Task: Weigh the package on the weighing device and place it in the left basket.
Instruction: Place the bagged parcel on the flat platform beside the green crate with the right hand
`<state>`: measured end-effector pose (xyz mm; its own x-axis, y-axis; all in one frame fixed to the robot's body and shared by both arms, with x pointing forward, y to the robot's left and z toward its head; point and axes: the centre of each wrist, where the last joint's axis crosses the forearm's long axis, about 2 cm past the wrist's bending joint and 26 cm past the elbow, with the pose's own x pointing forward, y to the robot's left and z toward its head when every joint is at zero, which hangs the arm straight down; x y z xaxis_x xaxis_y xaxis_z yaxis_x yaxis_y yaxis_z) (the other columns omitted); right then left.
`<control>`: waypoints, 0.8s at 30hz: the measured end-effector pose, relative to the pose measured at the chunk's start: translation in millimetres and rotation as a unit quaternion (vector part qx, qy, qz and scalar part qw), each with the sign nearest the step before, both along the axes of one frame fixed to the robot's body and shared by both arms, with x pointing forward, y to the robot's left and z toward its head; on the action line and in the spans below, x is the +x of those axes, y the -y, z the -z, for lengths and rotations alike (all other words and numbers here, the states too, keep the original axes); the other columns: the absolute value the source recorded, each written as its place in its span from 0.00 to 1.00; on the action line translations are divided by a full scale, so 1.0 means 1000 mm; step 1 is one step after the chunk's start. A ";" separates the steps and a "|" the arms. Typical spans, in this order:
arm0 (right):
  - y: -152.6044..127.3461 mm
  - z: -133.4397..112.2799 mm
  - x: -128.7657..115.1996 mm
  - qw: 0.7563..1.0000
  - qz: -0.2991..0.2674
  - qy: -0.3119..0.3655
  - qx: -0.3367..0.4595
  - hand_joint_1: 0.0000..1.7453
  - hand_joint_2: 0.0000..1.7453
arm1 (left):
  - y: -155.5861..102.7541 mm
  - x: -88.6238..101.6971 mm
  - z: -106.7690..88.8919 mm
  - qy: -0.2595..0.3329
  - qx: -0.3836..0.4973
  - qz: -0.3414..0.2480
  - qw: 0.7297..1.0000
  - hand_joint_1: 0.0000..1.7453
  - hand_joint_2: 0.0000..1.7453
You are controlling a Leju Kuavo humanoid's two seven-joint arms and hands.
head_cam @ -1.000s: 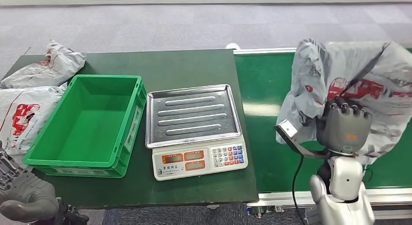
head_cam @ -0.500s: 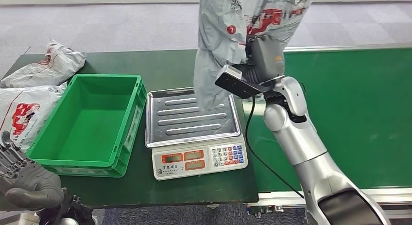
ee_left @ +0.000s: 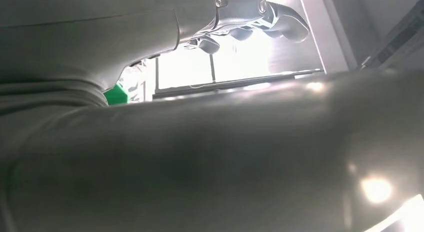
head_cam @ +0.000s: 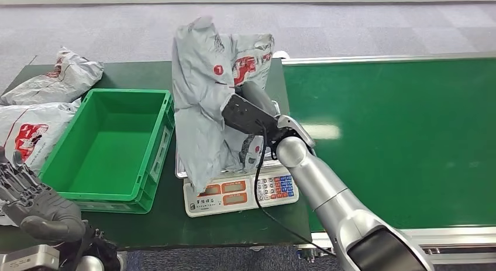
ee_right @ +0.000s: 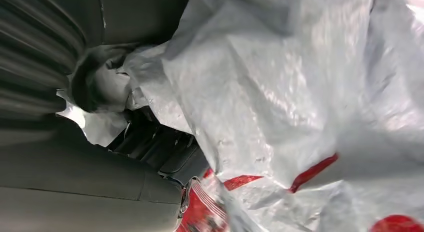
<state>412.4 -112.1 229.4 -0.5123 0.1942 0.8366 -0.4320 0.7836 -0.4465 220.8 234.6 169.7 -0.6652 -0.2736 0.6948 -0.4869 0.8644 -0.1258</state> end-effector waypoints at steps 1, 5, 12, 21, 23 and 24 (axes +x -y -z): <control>-0.003 0.004 -0.003 1.000 0.001 -0.009 -0.005 1.00 1.00 | 0.001 0.000 -0.001 -0.002 -0.001 0.000 1.000 0.00 0.00; -0.009 0.011 -0.008 0.998 0.032 -0.027 -0.047 0.12 1.00 | 0.002 0.000 -0.005 -0.008 -0.004 -0.005 1.000 0.00 0.00; -0.016 0.020 -0.012 0.984 0.098 -0.031 -0.148 0.00 1.00 | 0.004 -0.001 -0.012 -0.013 -0.006 -0.005 1.000 0.00 0.00; -0.017 0.027 -0.014 0.978 0.107 -0.030 -0.176 0.00 1.00 | 0.005 -0.002 -0.014 -0.013 -0.006 -0.008 1.000 0.00 0.00; -0.016 0.030 -0.016 0.978 0.109 -0.032 -0.177 0.00 1.00 | 0.005 -0.002 -0.014 -0.014 -0.006 -0.007 1.000 0.00 0.00; -0.015 0.031 -0.017 0.978 0.110 -0.034 -0.176 0.00 1.00 | 0.005 -0.002 -0.014 -0.015 -0.006 -0.007 1.000 0.00 0.00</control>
